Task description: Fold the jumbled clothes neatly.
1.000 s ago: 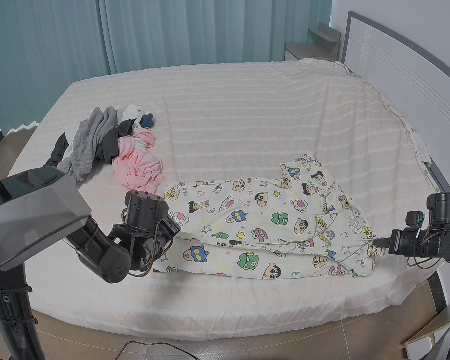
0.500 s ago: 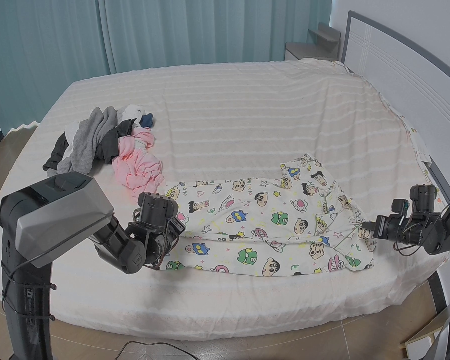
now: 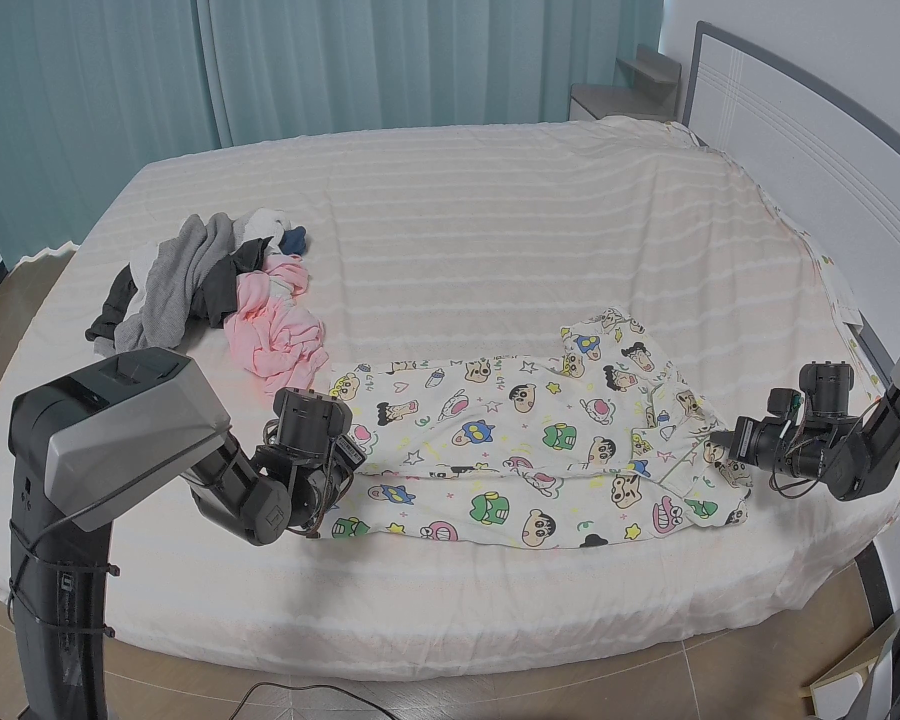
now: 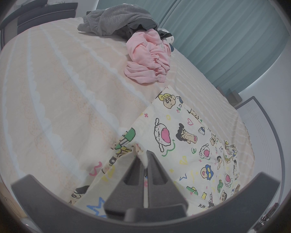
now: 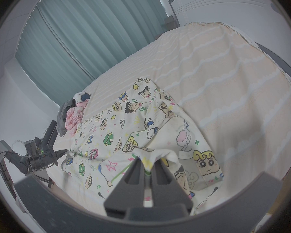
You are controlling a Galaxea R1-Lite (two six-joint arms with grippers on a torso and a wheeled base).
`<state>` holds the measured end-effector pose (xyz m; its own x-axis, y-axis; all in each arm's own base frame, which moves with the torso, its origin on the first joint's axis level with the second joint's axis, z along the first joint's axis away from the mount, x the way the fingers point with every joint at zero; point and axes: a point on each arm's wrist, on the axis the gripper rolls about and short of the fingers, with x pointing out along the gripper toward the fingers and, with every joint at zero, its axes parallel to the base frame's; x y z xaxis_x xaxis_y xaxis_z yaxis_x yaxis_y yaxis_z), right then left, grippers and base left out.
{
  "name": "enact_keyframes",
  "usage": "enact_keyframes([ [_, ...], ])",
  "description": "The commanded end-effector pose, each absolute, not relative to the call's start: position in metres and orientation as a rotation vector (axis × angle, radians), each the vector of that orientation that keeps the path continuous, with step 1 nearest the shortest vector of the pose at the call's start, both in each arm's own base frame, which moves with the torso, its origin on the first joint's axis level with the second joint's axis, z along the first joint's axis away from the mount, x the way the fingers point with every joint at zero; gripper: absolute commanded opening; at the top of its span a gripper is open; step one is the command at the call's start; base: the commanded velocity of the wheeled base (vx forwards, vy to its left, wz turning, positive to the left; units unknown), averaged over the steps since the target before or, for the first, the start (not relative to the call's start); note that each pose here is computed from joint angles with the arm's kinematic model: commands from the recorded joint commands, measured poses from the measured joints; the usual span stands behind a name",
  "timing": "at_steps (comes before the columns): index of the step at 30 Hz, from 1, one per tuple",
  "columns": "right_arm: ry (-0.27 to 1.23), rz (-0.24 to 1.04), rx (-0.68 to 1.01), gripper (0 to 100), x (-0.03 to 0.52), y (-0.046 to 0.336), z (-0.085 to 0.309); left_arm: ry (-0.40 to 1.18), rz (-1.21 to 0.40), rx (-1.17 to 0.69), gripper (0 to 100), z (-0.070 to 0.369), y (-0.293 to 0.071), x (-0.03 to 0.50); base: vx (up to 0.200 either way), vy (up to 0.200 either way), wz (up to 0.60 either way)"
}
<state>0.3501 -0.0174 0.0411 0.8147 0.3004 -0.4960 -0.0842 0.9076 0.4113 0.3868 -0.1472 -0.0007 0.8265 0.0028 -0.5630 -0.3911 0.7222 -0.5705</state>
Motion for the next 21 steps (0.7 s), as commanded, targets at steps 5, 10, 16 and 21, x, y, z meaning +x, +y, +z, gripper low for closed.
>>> enact_keyframes([
  [5,0.593,0.178,0.386,0,0.361,-0.02,0.03,0.575,0.228,-0.738,0,-0.003,-0.148,0.386,0.0,0.0,0.0],
  [10,0.588,0.179,0.384,0,0.366,-0.02,0.028,0.579,0.23,-0.736,100,-0.004,-0.148,0.386,0.0,0.0,0.0],
  [16,0.588,0.18,0.385,100,0.368,-0.02,0.027,0.596,0.229,-0.733,100,-0.007,-0.147,0.385,0.0,0.0,0.0],
  [21,0.561,0.157,0.389,100,0.37,-0.025,0.031,0.573,0.235,-0.739,100,-0.003,-0.145,0.387,0.0,0.0,0.0],
])
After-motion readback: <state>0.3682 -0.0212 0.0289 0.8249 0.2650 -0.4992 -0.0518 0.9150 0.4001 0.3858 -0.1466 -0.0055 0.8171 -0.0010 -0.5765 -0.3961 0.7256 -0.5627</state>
